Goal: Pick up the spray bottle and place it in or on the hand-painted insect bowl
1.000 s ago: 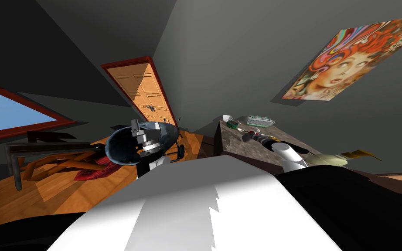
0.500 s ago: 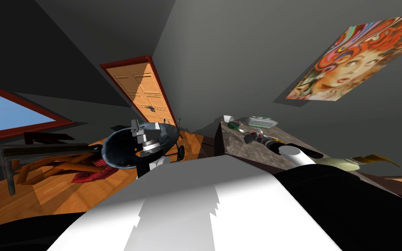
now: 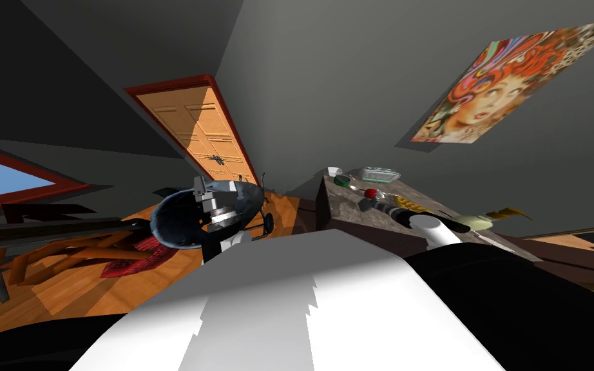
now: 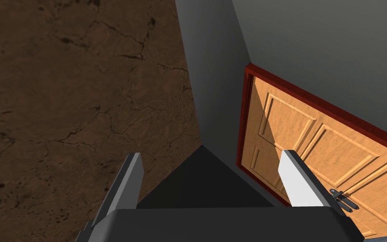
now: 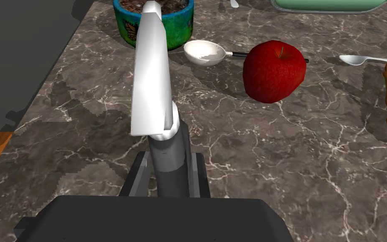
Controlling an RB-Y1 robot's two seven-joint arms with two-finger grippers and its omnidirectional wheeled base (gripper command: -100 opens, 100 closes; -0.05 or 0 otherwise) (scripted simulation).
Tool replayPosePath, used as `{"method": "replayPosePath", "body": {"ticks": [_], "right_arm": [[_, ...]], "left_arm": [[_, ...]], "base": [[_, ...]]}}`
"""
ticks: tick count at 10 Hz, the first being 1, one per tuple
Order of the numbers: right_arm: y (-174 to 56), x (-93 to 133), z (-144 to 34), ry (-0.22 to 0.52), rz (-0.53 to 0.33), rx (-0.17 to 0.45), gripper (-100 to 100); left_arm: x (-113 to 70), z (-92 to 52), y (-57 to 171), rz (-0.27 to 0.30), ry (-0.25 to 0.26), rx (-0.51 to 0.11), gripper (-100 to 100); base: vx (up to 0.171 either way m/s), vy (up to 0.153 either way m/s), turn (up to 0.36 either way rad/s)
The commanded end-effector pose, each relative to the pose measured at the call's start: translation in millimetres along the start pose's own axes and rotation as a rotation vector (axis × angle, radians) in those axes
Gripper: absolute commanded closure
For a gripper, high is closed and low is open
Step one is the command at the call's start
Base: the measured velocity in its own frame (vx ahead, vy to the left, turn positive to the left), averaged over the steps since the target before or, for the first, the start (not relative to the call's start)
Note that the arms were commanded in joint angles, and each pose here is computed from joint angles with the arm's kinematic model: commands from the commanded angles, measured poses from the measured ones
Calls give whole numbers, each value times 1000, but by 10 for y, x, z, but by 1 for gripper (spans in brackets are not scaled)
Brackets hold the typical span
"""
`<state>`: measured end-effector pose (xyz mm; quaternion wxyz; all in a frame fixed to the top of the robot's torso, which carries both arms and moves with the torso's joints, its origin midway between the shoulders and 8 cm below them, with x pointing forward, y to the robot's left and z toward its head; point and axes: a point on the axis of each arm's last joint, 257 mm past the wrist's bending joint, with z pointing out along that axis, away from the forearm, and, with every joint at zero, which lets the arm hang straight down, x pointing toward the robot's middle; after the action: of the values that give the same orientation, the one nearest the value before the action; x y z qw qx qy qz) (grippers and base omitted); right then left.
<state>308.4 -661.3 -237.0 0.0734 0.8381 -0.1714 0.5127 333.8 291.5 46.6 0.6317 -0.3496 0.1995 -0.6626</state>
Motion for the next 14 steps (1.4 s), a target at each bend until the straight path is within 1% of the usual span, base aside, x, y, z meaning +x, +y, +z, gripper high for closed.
{"method": "replayPosePath", "body": {"ticks": [1, 2, 3, 4, 7, 10, 11, 12, 13, 14], "right_arm": [[-58, -13, 16, -14, 33, 27, 100], [-89, 56, 18, -14, 48, 45, 100], [-113, 162, 6, -11, 59, 63, 100], [-132, 301, -19, -5, 63, 80, 100], [-155, 532, -77, 2, 58, 103, 100], [-146, 754, -164, 7, 39, 114, 100], [-137, 821, -196, 7, 30, 115, 100], [-137, 821, -196, 7, 30, 115, 100], [-127, 885, -229, 8, 21, 115, 100], [-115, 946, -262, 9, 12, 113, 100]], "left_arm": [[0, 0, 0, 0, 0, 0, 0], [0, 0, 0, 0, 0, 0, 0], [0, 0, 0, 0, 0, 0, 0], [0, -1, 0, 0, 0, 0, 0], [-1, -1, 0, 0, 0, 0, 0], [-1, -1, 0, 1, 0, 0, 0], [-1, -1, -1, 0, 0, 0, 0], [0, 0, -1, 0, 0, 0, 0], [-1, -1, 0, 1, 0, 0, 0], [-1, -1, 0, 1, 0, 0, 0]], "base": [[-167, 214, -201], [-119, 195, -261], [-19, 157, -254], [155, 121, -197], [258, 140, -41], [257, 84, -10], [126, 14, 71], [184, -23, 4], [320, 18, -36], [223, -13, 61]]}}
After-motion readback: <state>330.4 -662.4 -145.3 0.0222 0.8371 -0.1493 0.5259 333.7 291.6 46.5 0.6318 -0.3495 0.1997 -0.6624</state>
